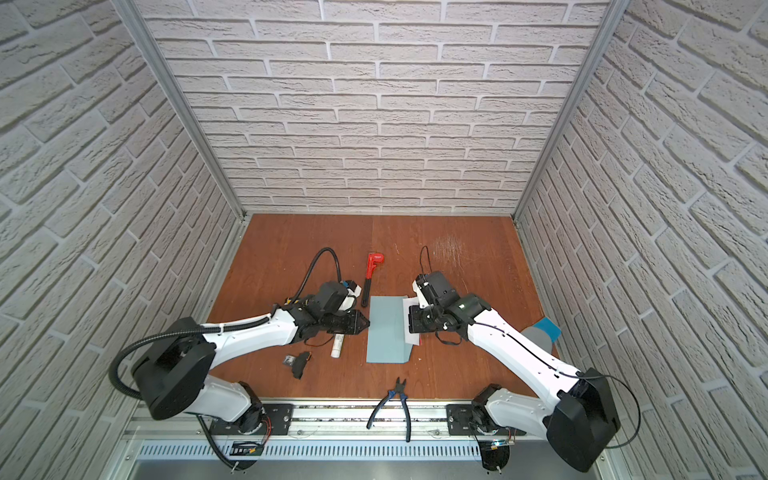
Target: Place the letter into the envelope and seal it
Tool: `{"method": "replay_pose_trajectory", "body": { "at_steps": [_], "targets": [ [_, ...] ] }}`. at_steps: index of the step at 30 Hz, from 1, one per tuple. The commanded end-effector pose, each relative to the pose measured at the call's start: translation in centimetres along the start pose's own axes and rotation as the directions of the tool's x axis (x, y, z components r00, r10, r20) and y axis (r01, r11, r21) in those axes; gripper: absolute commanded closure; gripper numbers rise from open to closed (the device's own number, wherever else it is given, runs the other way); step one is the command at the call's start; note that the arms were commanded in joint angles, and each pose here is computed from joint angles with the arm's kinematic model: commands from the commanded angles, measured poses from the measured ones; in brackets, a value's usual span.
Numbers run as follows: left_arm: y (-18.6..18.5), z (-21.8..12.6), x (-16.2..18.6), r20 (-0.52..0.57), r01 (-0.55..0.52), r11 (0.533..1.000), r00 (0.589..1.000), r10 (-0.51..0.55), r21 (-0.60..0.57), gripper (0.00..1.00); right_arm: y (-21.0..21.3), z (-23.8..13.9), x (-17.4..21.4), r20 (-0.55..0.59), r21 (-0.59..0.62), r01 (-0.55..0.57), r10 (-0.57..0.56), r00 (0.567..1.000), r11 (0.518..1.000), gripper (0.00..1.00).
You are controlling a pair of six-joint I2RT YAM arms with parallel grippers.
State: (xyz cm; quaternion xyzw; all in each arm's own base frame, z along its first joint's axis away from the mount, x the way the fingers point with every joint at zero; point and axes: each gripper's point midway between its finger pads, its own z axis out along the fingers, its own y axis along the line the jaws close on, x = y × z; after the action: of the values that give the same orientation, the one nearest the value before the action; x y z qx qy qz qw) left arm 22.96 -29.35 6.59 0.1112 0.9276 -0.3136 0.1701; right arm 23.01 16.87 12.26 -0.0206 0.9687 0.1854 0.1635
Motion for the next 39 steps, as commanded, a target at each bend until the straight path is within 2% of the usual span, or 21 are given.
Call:
{"method": "replay_pose_trajectory", "body": {
  "at_steps": [1,10,23,29,32,36,39],
  "targets": [
    [-1.2,0.7,-0.9,0.020,-0.016,0.999,1.000,0.015,0.044,0.76,0.1,1.0,-0.5,0.009,-0.026,-0.002,0.003,1.000,1.000,0.94],
    [-1.4,3.0,-0.9,-0.013,-0.008,0.997,1.000,0.009,0.076,0.78,0.4,4.2,-0.4,-0.066,-0.074,-0.049,0.044,0.997,0.996,0.93],
    [0.0,5.4,0.5,-0.088,0.013,0.999,0.996,-0.009,0.042,0.91,-1.5,7.0,0.7,-0.146,-0.015,-0.064,0.061,0.987,0.998,0.88],
    [0.9,5.7,1.1,-0.111,0.017,1.000,0.994,-0.015,0.011,0.95,-1.6,7.7,1.0,-0.171,-0.018,-0.071,0.067,0.983,0.997,0.74],
    [1.2,5.9,1.3,-0.121,0.019,1.000,0.992,-0.018,0.002,0.96,-1.6,7.9,1.1,-0.181,-0.019,-0.074,0.070,0.981,0.997,0.71],
    [1.5,6.1,1.5,-0.131,0.023,1.000,0.991,-0.024,-0.011,0.98,-1.7,8.1,1.3,-0.190,-0.013,-0.077,0.073,0.979,0.997,0.73],
    [1.7,6.1,1.6,-0.136,0.025,1.000,0.990,-0.027,-0.017,0.98,-2.1,8.2,1.3,-0.193,0.005,-0.082,0.082,0.978,0.997,0.80]
  ]
}}
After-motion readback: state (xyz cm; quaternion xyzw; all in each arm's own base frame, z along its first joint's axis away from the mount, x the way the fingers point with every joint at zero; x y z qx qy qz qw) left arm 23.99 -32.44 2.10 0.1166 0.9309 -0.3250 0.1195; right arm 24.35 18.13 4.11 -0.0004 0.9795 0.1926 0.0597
